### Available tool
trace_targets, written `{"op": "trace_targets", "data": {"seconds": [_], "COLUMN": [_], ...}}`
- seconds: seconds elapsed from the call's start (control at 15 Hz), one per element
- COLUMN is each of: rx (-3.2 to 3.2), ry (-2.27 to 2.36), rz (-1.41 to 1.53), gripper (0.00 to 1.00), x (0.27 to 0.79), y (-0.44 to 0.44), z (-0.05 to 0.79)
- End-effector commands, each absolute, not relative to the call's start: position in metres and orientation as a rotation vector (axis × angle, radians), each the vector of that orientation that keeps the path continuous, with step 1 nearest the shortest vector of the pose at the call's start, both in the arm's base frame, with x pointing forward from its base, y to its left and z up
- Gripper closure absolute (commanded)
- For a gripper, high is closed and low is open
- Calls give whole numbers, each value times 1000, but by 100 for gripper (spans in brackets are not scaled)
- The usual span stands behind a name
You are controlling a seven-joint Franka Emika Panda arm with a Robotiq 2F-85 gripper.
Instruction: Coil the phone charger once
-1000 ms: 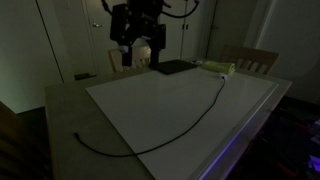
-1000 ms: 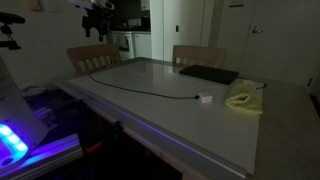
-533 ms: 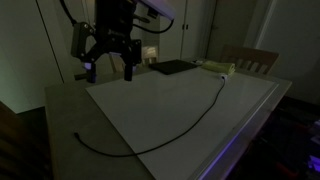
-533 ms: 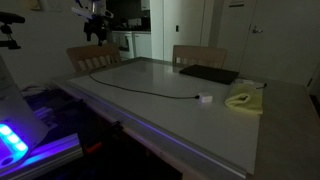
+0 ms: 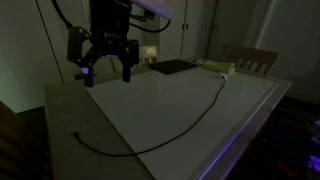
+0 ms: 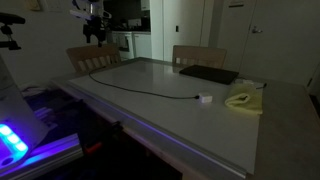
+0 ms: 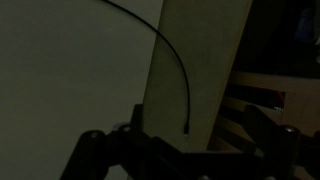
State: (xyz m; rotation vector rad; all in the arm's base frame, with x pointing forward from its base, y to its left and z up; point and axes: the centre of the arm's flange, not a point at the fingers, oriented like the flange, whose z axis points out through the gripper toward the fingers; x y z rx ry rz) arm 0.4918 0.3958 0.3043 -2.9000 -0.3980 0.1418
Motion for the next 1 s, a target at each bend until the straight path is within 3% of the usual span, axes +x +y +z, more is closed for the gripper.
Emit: {"op": "trace_targets", "data": {"seconds": [0.0, 0.47, 0.93], "rx": [-3013, -3073, -3071], "ry": [-466, -440, -353], "rz": [89, 78, -2], "gripper": [0, 0, 0], "x": [489, 469, 493], "y": [433, 481, 488], "z": [304, 267, 228]}}
